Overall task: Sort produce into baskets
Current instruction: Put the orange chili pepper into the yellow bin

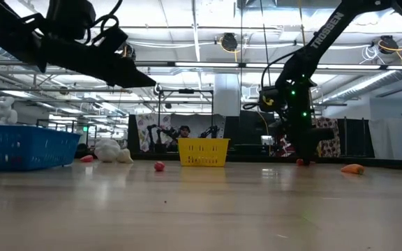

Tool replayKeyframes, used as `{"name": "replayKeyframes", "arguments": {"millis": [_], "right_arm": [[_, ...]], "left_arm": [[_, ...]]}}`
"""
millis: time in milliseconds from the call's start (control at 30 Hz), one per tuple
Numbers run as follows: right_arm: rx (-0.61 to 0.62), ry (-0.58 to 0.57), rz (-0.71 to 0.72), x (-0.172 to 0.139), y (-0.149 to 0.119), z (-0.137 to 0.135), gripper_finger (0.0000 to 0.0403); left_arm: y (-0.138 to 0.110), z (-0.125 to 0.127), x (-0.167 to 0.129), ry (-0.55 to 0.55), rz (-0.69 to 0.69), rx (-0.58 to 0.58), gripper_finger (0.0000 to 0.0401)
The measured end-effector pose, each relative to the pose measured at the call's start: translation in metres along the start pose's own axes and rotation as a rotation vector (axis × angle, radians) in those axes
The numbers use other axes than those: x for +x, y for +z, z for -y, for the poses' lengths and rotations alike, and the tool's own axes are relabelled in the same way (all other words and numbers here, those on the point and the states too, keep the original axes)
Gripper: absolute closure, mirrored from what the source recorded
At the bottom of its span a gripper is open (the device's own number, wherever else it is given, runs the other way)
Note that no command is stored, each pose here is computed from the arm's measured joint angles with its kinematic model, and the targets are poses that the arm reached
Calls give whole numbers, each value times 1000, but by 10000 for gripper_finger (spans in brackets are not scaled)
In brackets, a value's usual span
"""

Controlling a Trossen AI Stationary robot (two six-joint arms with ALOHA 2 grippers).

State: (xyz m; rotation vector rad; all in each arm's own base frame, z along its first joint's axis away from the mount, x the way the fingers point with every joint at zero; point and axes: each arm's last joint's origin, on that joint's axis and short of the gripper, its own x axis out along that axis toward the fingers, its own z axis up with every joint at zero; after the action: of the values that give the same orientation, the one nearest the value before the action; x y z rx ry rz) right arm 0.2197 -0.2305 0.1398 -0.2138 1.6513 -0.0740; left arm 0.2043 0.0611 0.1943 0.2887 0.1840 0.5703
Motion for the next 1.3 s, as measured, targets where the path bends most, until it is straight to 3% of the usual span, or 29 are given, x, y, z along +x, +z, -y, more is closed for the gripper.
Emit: {"name": "replayKeyframes", "arguments": {"millis": [367, 800, 1000, 1300], "right_arm": [[120, 37, 36, -7, 9, -3, 361], [184, 127, 314, -79, 70, -7, 364], [209, 89, 478, -109, 106, -23, 364], [116, 14, 682, -128, 143, -49, 364]], "left_arm": [[-5, 0, 3, 2, -31, 2, 203], [-5, 0, 3, 3, -32, 2, 203], [-6, 0, 3, 2, -34, -4, 203], [-8, 1, 3, -6, -53, -8, 203]]}}
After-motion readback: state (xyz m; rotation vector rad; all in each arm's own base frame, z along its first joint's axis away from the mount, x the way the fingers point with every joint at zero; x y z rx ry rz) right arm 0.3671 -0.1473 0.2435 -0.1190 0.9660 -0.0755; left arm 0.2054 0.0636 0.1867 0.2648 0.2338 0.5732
